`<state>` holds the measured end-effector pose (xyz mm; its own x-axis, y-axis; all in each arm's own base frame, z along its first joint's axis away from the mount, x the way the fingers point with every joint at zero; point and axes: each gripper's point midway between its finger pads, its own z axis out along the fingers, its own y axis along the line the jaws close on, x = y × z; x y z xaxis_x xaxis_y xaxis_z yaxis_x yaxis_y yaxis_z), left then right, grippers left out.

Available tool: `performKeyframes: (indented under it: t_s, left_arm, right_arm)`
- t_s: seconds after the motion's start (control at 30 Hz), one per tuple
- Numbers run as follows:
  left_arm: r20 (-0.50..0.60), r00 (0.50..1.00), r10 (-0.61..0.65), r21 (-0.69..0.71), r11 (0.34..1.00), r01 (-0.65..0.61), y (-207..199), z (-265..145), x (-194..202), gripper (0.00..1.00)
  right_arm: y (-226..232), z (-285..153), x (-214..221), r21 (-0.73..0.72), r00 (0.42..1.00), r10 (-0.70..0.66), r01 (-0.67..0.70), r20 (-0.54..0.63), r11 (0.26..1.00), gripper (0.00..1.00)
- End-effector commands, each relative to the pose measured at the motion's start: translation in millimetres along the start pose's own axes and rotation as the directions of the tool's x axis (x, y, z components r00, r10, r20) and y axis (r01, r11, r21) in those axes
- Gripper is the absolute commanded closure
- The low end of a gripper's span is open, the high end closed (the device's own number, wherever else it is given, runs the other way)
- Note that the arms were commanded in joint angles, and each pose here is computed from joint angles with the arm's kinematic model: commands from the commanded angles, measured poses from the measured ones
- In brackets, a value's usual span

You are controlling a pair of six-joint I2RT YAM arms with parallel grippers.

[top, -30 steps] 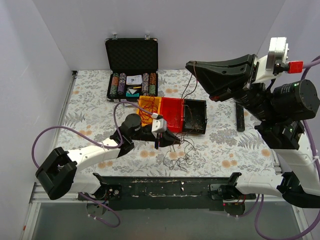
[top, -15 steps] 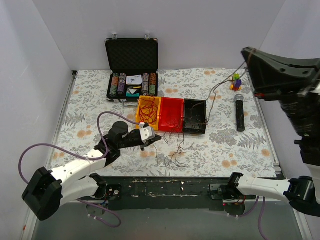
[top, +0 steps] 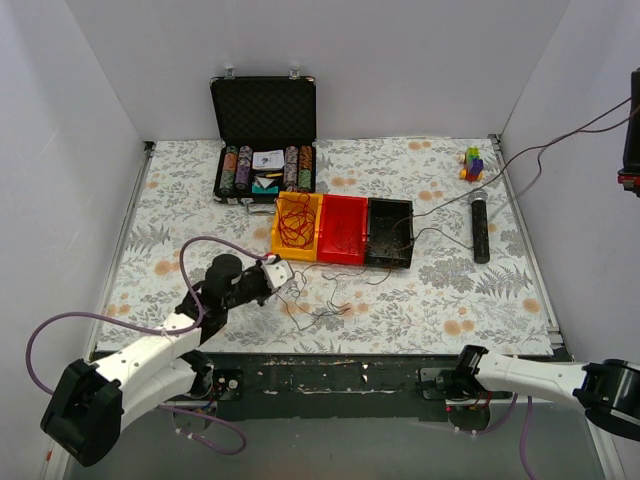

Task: Untangle the cables

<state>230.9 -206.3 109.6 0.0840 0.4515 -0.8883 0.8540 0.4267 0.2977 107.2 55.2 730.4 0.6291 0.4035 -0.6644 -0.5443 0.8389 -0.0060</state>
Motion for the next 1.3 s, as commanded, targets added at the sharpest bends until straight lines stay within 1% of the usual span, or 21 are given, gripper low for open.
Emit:
performKeyframes:
  t_s: [0.0,0.17,0.23,0.3,0.4,0.57,0.63,0.7,0.77,0.9,0.93,0.97,1.0,1.07,1.1,1.13,1.17,1.2,1.23,1.27]
  left_arm:
    - [-0.070,0.997,0.023,-0.068,0.997,-0.028,14,-12,19,1.00]
    - [-0.168,0.983,0.077,-0.099,0.991,-0.094,18,-24,49,1.00]
    - [-0.212,0.970,0.115,-0.110,0.984,-0.140,22,-32,64,1.00]
    - [-0.249,0.960,0.131,-0.102,0.982,-0.161,20,-40,78,1.00]
    - [-0.286,0.945,0.162,-0.116,0.973,-0.202,23,-48,91,1.00]
    - [-0.307,0.937,0.169,-0.104,0.972,-0.210,21,-55,99,1.00]
    - [-0.329,0.928,0.175,-0.105,0.970,-0.220,21,-58,105,1.00]
    - [-0.328,0.930,0.169,-0.098,0.972,-0.211,20,-59,103,1.00]
    - [-0.304,0.938,0.163,-0.085,0.977,-0.197,19,-58,94,1.00]
    - [-0.226,0.959,0.172,-0.062,0.980,-0.190,20,-55,66,1.00]
    - [-0.211,0.961,0.176,-0.066,0.979,-0.194,23,-55,58,1.00]
    - [-0.220,0.958,0.182,-0.090,0.974,-0.206,28,-54,60,1.00]
    - [-0.259,0.948,0.185,-0.103,0.971,-0.218,30,-56,71,1.00]
    - [-0.325,0.919,0.223,-0.060,0.965,-0.255,26,-60,91,1.00]
    - [-0.331,0.918,0.220,-0.039,0.968,-0.247,22,-61,92,1.00]
    - [-0.312,0.928,0.204,-0.023,0.975,-0.222,19,-61,86,0.93]
    - [-0.272,0.944,0.186,-0.014,0.980,-0.197,17,-59,72,0.71]
    - [-0.224,0.960,0.167,-0.014,0.985,-0.175,17,-58,55,0.37]
    - [-0.163,0.974,0.157,0.001,0.987,-0.159,16,-56,37,0.22]
    - [-0.120,0.980,0.157,0.021,0.988,-0.156,14,-56,23,0.21]
  right_arm:
    - [-39,-15,-35,0.138,0.996,-0.069,0.060,0.060,0.989,0.99]
    - [-66,-27,-50,0.250,0.991,-0.117,0.097,0.069,0.963,0.99]
    - [-75,-32,-54,0.290,0.989,-0.130,0.105,0.068,0.951,0.99]
    - [-85,-40,-69,0.326,0.985,-0.130,0.088,0.111,0.941,0.99]
    - [-94,-46,-78,0.353,0.982,-0.152,0.103,0.114,0.930,0.99]
    - [-103,-50,-79,0.388,0.978,-0.189,0.142,0.085,0.910,0.99]
    - [-106,-52,-82,0.403,0.977,-0.193,0.140,0.093,0.904,0.99]
    - [-103,-51,-79,0.386,0.978,-0.184,0.134,0.096,0.913,0.99]
    - [-99,-44,-68,0.377,0.979,-0.193,0.156,0.063,0.913,0.99]
    - [-76,-23,-27,0.322,0.982,-0.189,0.177,0.006,0.930,0.99]
    - [-74,-20,-19,0.330,0.981,-0.195,0.186,-0.005,0.926,0.99]
    - [-75,-18,-16,0.351,0.978,-0.207,0.196,-0.006,0.916,0.99]
    - [-75,-16,-17,0.362,0.977,-0.211,0.196,0.004,0.911,0.99]
    - [-71,-10,-26,0.337,0.980,-0.196,0.174,0.032,0.925,0.99]
    - [-67,-5,-26,0.316,0.983,-0.179,0.160,0.034,0.935,0.99]
    - [-63,0,-22,0.300,0.985,-0.171,0.157,0.023,0.941,0.99]
    - [-58,4,-15,0.285,0.987,-0.162,0.153,0.007,0.946,0.99]
    - [-51,8,-6,0.266,0.988,-0.155,0.153,-0.012,0.952,0.99]
    - [-45,10,3,0.248,0.989,-0.148,0.150,-0.028,0.957,0.99]
    - [-40,10,10,0.236,0.990,-0.136,0.140,-0.033,0.962,0.99]
